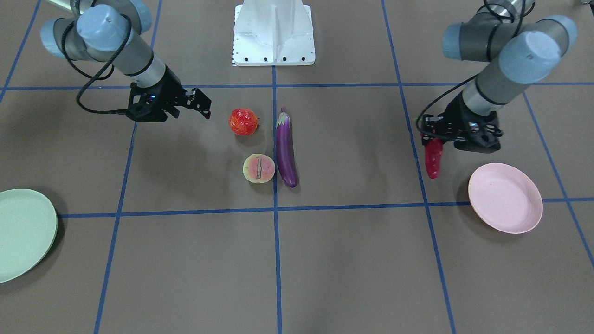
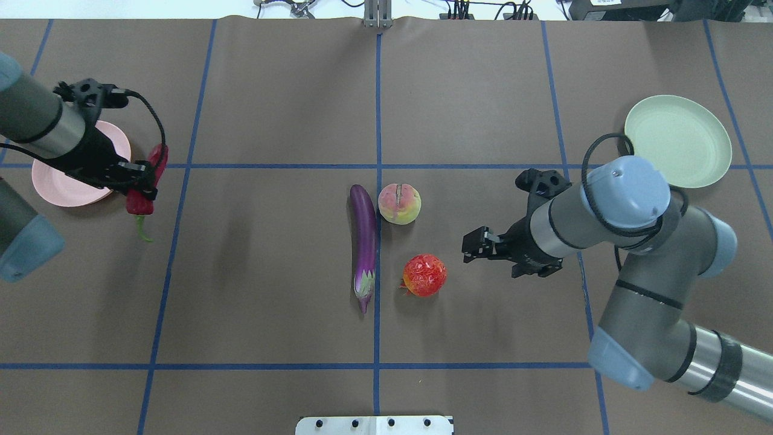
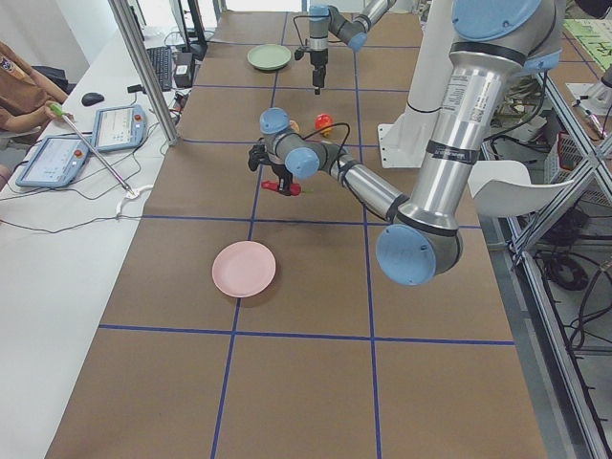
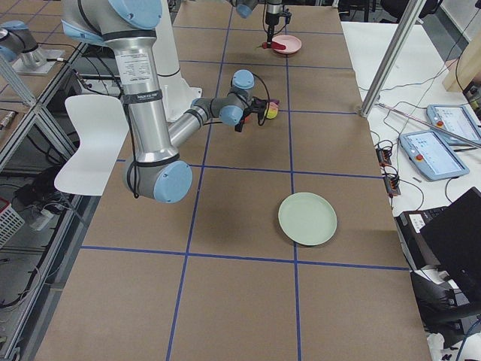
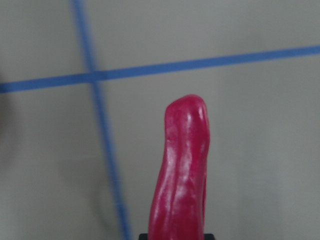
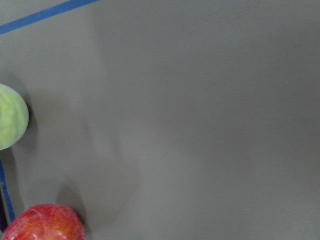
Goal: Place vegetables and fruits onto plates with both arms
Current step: 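Carry the pepper to the pink plate while the right gripper reaches the red fruit, then lower the pepper onto the pink plate while the right gripper grasps the red fruit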
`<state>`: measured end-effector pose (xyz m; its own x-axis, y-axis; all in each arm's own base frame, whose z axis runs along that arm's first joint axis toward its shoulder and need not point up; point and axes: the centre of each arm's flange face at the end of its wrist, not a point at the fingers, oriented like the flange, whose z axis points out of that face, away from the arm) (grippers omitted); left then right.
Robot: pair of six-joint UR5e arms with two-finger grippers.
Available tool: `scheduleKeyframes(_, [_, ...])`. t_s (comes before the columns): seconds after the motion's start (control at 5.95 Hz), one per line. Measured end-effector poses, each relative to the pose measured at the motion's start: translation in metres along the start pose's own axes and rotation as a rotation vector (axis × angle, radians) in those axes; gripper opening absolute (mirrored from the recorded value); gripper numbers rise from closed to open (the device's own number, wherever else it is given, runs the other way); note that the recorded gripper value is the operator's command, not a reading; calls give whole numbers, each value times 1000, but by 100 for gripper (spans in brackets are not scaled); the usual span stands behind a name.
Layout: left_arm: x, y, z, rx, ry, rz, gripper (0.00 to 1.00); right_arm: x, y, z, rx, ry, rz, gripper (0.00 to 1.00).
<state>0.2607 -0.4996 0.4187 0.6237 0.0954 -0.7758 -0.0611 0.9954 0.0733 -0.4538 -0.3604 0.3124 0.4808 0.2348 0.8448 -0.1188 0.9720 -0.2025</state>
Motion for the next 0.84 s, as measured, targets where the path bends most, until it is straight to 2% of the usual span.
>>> scheduleKeyframes(0.34, [-51,5,-11,14,-35,25,0,-36,41,24,42,-21,10,100])
scheduleKeyframes(0.5, [-56,6,-12,16,-41,27,0,-42,45,26,54,-26,10,100])
scheduleKeyframes(0.84, [-60,5,-13,19,-47,27,0,-61,39,34,117,-36,5,100])
